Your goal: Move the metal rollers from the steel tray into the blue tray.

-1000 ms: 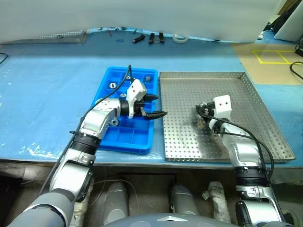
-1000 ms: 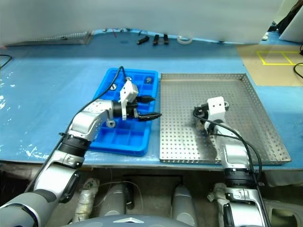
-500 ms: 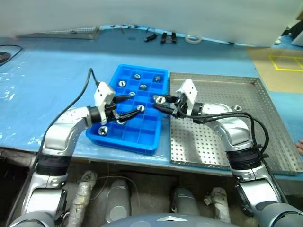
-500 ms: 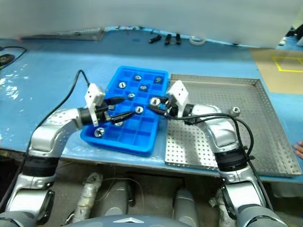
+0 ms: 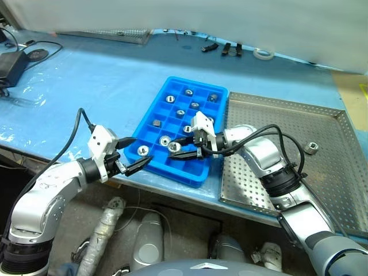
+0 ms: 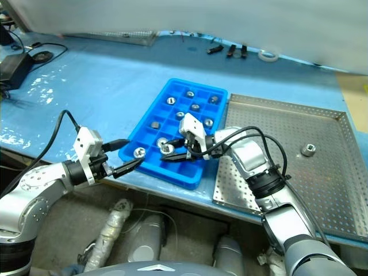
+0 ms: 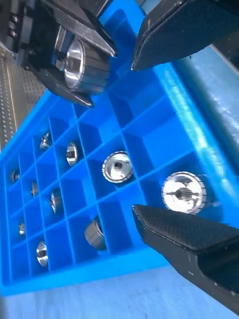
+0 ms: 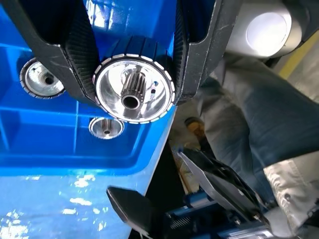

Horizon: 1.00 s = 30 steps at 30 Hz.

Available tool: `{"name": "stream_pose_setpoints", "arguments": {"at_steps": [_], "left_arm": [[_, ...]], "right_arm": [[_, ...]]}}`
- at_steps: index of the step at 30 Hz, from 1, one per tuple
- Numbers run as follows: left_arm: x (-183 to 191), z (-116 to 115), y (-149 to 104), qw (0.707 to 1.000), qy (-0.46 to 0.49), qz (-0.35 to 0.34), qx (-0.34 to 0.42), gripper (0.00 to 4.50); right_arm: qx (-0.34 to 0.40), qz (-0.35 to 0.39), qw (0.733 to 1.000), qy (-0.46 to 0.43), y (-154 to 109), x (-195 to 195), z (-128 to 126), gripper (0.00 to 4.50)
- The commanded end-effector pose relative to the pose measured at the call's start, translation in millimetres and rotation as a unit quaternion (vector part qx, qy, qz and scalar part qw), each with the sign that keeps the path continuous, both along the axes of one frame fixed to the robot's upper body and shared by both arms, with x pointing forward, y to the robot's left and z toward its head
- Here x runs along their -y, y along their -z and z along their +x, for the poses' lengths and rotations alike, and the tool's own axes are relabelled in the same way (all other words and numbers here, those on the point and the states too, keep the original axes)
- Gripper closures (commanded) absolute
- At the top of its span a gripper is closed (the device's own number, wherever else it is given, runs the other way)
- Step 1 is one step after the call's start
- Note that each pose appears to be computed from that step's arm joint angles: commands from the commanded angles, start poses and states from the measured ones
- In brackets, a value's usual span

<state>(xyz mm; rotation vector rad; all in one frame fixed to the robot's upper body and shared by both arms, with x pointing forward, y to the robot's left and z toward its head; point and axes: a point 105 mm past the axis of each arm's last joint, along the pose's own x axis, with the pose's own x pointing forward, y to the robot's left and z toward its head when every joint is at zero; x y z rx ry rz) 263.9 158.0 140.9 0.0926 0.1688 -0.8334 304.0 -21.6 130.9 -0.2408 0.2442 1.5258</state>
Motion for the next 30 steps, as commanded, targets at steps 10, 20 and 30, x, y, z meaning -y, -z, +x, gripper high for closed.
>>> {"name": "stream_pose_setpoints", "arguments": {"at_steps": [10, 20, 30], "left_arm": [[10, 5, -14, 1.000, 0.020, 0.000, 0.021, 0.00], [29, 41, -29, 0.997, 0.060, -0.015, 0.050, 0.00], [84, 83, -37, 0.981, 0.176, -0.024, 0.075, 0.00]], "right_arm": [[0.032, -0.007, 0.999, 0.009, -6, 3, 0, 1.23], [0.097, 0.014, 0.986, 0.133, -28, 28, 24, 0.57], [0.202, 0.039, 0.870, 0.448, -64, 123, 75, 0.02]]}}
